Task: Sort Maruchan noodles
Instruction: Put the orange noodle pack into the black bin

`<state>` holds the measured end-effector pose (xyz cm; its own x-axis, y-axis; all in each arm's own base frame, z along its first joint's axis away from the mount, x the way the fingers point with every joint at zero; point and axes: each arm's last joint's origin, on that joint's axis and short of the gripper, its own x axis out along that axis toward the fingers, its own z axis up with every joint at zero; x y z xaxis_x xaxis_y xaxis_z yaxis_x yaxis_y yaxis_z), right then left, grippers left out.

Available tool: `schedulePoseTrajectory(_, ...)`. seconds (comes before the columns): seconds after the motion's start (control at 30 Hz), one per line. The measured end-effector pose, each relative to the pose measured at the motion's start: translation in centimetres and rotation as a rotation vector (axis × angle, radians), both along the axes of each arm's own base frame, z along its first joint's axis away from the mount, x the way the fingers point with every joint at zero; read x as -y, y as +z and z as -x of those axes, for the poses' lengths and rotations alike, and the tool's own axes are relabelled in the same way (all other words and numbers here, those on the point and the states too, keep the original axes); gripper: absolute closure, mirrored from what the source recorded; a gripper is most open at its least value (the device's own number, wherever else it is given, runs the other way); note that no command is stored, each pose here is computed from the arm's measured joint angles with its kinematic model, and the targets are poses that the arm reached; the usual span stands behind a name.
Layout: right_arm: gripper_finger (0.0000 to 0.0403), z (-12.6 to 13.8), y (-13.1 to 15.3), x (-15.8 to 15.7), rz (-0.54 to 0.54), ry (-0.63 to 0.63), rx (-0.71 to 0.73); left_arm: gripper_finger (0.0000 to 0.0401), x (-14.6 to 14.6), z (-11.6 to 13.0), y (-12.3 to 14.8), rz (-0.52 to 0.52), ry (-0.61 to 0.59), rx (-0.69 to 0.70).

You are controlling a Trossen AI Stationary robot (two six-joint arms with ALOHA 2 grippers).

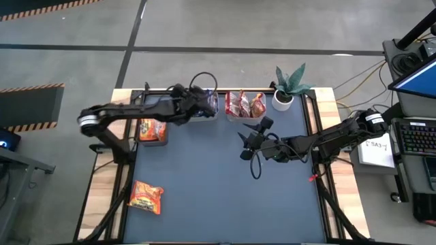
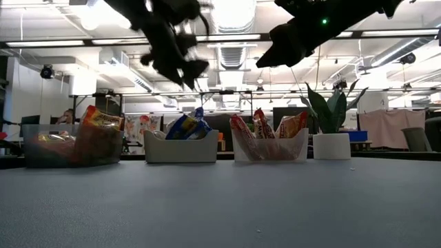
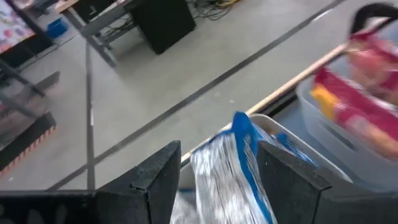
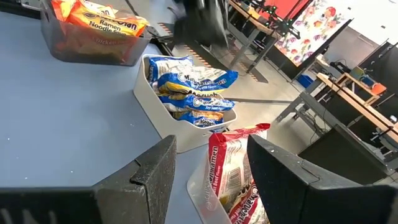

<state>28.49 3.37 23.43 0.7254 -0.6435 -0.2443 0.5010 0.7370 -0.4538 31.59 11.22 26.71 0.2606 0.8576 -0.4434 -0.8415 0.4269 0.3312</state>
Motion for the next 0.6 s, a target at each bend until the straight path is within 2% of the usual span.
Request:
schedulePoseTrajectory(0.1,0.0216,0.0,0.0,0.0,-0.003,-0.001,0.002,0.0208,2.6,1.7,1.9,0.038,-0.052,0.003)
schedulePoseTrajectory(0.17,0.0216,0.0,0.0,0.0,-0.006,-0.001,0.004,0.0208,4.5,2.8,2.6,0.113,-0.121,0.006)
schedulePoseTrajectory(0.4,0.0216,0.0,0.0,0.0,-0.015,-0.002,0.012,0.0208,12.4,5.1,3.0,0.504,-0.381,0.070)
schedulePoseTrajectory(0.5,0.0216,0.0,0.0,0.0,-0.016,-0.003,0.012,0.0208,16.2,6.0,2.6,0.640,-0.426,0.065)
schedulePoseTrajectory(0.6,0.0216,0.0,0.0,0.0,-0.016,-0.002,0.012,0.0208,19.5,7.2,2.0,0.759,-0.405,0.050)
